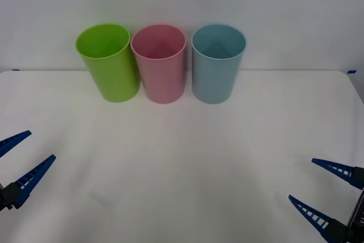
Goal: Grasp the object on the table and drop it into the matching bin: aluminum can to the light blue bin, PET bottle to the pink bin.
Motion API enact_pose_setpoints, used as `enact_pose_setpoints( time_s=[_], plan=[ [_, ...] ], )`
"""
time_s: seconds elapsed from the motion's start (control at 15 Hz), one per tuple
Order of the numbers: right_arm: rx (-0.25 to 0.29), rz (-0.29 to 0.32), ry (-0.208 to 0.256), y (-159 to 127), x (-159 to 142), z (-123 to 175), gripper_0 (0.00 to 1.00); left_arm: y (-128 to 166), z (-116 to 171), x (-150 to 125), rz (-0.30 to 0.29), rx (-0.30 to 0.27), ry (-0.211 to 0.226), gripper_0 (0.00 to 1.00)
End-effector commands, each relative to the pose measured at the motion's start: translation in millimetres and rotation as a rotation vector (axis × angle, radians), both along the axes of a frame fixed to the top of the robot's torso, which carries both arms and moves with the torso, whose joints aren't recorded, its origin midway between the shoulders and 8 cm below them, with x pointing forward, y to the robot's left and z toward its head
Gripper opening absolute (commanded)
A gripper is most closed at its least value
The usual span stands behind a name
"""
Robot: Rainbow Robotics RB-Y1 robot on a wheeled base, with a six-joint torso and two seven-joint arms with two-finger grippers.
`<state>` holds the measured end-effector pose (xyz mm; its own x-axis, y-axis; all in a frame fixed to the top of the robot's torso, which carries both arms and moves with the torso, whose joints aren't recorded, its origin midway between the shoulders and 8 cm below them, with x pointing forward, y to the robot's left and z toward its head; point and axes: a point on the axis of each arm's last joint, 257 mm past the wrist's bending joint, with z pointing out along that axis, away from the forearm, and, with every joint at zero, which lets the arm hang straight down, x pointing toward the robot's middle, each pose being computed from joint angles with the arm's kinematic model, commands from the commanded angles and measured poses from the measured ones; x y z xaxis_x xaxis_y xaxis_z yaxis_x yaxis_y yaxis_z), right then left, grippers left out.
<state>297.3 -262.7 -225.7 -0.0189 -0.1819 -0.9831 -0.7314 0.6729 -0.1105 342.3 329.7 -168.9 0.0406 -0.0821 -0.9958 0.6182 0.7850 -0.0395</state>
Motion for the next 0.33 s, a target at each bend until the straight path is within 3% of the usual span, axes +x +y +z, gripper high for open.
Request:
enact_pose_setpoints(
  time_s=[0.07,0.33],
  plan=[
    [0.022,0.036,0.017,16.7,-8.6,-7.4,1.0,0.0,0.0,0.0,0.0,0.0,0.0,1.0],
    [0.022,0.036,0.017,16.7,-8.6,-7.4,1.0,0.0,0.0,0.0,0.0,0.0,0.0,1.0]
  ],
)
